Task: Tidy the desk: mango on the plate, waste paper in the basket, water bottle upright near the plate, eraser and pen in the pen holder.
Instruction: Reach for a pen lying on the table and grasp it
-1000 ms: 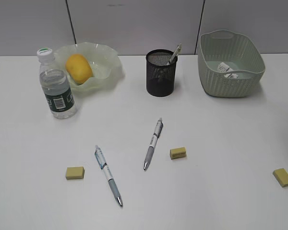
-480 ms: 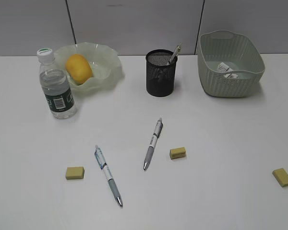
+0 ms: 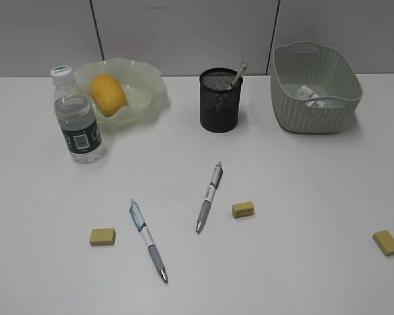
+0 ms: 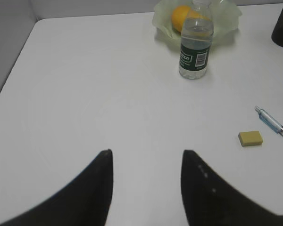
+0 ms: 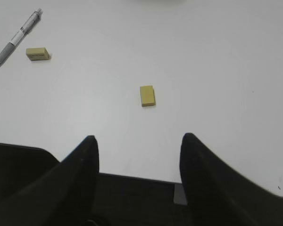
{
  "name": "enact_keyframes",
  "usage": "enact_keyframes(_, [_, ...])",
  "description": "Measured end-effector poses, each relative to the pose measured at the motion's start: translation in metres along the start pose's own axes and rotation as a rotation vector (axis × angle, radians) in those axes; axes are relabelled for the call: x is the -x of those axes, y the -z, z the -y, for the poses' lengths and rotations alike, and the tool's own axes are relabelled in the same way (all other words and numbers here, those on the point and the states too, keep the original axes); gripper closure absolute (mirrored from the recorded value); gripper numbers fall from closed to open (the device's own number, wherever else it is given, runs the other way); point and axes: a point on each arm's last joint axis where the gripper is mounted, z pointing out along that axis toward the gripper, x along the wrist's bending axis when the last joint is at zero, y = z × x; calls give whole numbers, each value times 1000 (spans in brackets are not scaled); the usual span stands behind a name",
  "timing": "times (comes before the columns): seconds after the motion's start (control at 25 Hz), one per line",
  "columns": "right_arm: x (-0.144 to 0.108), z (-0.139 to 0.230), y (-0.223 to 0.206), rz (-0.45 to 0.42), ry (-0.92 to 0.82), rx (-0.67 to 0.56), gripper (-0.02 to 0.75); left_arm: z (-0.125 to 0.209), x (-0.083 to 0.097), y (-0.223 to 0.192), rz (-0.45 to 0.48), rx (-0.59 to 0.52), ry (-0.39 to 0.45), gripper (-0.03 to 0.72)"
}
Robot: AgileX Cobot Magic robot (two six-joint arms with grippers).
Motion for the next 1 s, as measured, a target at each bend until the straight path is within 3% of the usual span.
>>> enact_keyframes(0.24, [-2,25,11,-8,20,172,295,0,0,0,0,1,0,333])
enact_keyframes(0.48, [-8,25,10,-72,78,181,295,0,0,0,2,0,1,333])
enact_keyframes(0.88, [-8,25,10,-67,67,182,295,0,0,-1,2,-4,1,333])
enact_keyframes(1.0, [-8,25,10,-67,62,183,295,-3,0,-4,6,-50,3,333])
